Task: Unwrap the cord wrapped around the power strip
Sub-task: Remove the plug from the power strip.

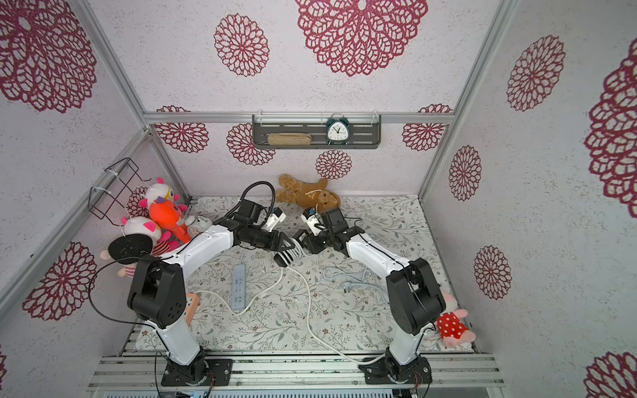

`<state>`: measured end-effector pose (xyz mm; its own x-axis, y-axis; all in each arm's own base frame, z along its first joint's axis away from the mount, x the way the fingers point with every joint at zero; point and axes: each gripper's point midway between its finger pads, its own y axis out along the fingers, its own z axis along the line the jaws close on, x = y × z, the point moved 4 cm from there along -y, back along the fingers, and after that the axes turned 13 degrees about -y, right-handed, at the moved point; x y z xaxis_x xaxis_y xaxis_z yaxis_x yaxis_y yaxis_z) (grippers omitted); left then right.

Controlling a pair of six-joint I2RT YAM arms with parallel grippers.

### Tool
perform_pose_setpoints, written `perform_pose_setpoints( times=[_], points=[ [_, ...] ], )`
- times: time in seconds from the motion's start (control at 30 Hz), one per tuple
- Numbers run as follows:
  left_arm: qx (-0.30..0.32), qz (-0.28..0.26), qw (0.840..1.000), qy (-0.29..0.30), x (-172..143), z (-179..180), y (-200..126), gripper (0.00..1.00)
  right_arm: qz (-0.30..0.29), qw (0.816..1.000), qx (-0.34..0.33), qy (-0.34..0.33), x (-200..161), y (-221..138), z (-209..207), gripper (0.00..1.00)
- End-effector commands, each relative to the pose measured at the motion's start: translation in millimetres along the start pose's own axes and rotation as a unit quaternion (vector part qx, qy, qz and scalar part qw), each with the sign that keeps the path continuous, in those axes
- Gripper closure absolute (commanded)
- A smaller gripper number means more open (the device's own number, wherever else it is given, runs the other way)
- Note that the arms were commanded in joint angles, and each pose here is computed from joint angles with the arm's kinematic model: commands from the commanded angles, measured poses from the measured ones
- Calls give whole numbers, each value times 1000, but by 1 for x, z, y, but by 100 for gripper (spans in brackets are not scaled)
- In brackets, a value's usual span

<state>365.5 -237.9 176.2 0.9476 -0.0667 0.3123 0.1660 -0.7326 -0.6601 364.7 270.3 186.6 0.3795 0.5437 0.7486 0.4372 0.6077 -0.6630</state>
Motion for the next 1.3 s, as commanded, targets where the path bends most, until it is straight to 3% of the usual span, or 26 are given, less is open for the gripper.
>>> perform_pose_setpoints(
  times=[0.0,0.13,0.23,0.4,0.47,0.63,0.73,0.83,0.97,1.1,1.27],
  points=[
    [-66,-1,997,47,6,-34,-2,100,-29,999,-14,-21,14,-5,-1,60],
    [-70,-9,997,39,7,-34,-2,100,-19,999,-11,-27,9,-5,1,75],
    [-65,-19,997,25,11,-30,-2,100,-11,999,-7,-30,4,-3,2,79],
    [-64,-33,995,-72,26,-4,0,100,-31,998,-20,-45,5,-14,3,89],
    [-82,-29,990,-107,29,5,6,100,-38,998,-28,-49,6,-19,3,100],
    [-72,-33,985,-150,32,24,15,100,-59,996,-41,-58,4,-31,4,100],
    [-7,-55,988,-143,33,37,12,100,-81,995,-42,-41,3,-40,0,100],
    [102,-86,987,-89,29,44,1,100,-83,996,-40,-4,0,-46,-12,100],
    [248,-104,963,-2,20,45,-12,100,-62,996,-61,26,4,-54,-22,100],
    [270,-102,957,26,12,42,-11,100,-44,996,-72,33,9,-59,-26,100],
    [198,-77,976,-46,11,47,0,100,-58,993,-103,0,11,-68,-24,100]
  ],
)
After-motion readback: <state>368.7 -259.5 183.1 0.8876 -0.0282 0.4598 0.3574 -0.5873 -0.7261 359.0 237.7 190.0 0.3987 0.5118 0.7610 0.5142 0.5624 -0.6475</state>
